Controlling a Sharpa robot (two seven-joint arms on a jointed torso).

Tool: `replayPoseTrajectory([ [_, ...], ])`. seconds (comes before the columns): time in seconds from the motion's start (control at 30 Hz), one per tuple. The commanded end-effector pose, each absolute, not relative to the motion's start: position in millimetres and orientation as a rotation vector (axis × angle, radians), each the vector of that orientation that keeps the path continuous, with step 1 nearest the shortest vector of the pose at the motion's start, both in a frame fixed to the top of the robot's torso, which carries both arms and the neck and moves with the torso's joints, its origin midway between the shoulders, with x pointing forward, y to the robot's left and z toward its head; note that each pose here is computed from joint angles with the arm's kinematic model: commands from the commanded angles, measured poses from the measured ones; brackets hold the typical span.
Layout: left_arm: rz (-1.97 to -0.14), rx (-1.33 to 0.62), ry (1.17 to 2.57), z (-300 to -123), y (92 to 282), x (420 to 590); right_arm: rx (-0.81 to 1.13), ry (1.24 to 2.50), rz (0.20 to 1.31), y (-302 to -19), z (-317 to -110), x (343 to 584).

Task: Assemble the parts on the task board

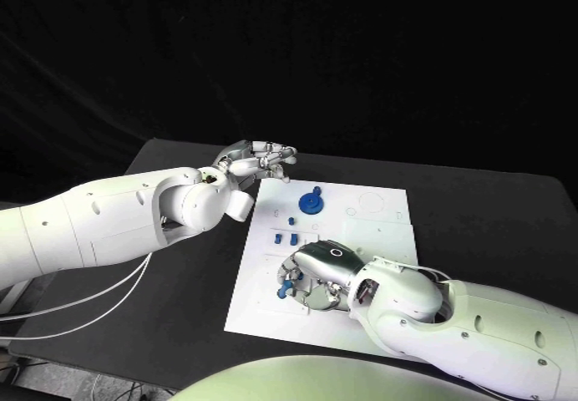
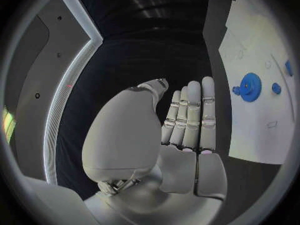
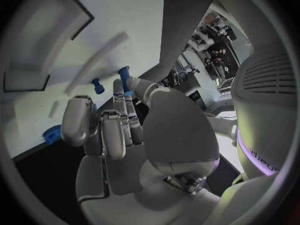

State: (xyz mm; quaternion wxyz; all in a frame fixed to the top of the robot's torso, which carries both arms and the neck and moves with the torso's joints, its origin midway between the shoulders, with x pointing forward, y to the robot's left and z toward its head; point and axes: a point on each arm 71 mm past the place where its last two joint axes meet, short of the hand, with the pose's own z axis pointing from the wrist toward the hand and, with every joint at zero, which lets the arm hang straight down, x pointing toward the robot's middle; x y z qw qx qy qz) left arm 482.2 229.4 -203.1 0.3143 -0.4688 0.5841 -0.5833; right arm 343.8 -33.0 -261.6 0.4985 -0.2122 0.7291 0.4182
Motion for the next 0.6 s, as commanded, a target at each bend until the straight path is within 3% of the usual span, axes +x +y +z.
replayPoseTrajectory([
  [0.03,-1.56,-1.225,1.544,-201.8,227.1,481.5,-0.542,1.78,0.991,-32.3,-265.7,342.1],
  [0.6,-1.559,-1.226,1.545,-201.9,227.3,481.6,-0.534,1.769,1.0,-29.4,-265.8,340.8],
])
